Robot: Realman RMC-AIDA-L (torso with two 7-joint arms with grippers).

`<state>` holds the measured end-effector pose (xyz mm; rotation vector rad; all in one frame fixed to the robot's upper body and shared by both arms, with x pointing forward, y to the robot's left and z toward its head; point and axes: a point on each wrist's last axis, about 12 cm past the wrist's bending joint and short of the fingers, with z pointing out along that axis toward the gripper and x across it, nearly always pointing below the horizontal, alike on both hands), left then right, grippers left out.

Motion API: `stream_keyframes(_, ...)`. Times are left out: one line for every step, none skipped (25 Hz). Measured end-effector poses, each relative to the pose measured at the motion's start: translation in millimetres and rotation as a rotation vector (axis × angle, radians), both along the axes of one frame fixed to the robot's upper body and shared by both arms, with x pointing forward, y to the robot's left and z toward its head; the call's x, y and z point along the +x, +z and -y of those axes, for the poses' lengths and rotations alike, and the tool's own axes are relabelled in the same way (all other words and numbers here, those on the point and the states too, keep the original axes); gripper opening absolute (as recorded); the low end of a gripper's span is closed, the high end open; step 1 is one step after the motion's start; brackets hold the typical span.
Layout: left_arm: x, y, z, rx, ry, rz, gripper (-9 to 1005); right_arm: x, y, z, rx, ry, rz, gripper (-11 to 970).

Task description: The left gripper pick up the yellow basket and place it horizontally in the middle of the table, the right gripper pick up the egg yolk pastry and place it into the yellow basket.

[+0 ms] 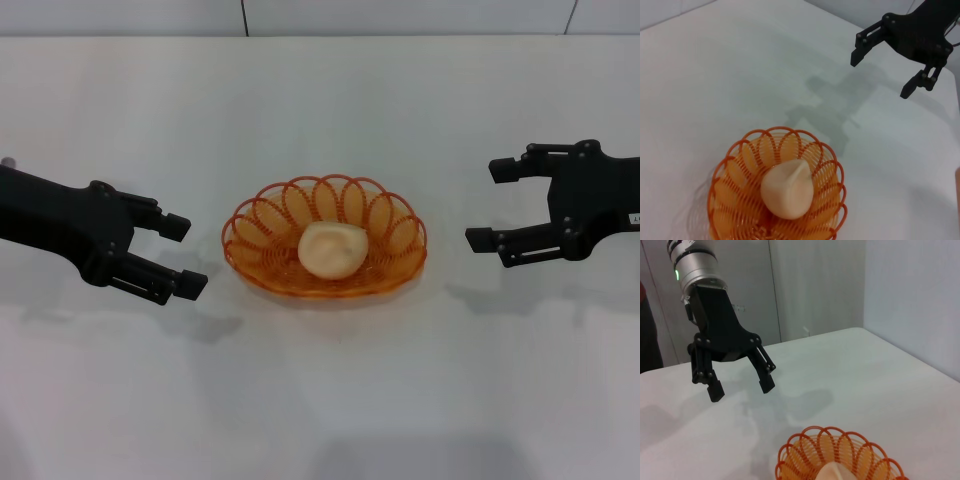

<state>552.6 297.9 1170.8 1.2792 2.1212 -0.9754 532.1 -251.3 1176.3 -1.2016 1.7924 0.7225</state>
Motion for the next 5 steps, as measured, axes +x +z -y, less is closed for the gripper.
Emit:
stream_keyframes(0.0, 0.0, 0.0, 0.0, 0.0, 0.0, 888, 0.0, 0.1, -0.1, -0.001, 0.0, 0.001, 875)
stream_keyframes(0.0, 0.0, 0.0, 0.0, 0.0, 0.0, 888, 0.0, 0.3, -0.3, -0.002, 0.001, 0.002, 875)
stream_keyframes(0.0, 0.0, 0.0, 0.0, 0.0, 0.001, 888, 0.0, 0.3, -0.3, -0.002, 0.001, 0.002, 875)
stream_keyframes(0.0, 0.0, 0.0, 0.0, -0.001, 0.001, 888, 0.0, 0.2, -0.4, -0.002, 0.002, 0.002, 875)
stream_keyframes(0.0, 0.0, 0.0, 0.0, -0.001, 0.001, 888, 0.1, 0.5, -0.5, -0.002, 0.002, 0.002, 875)
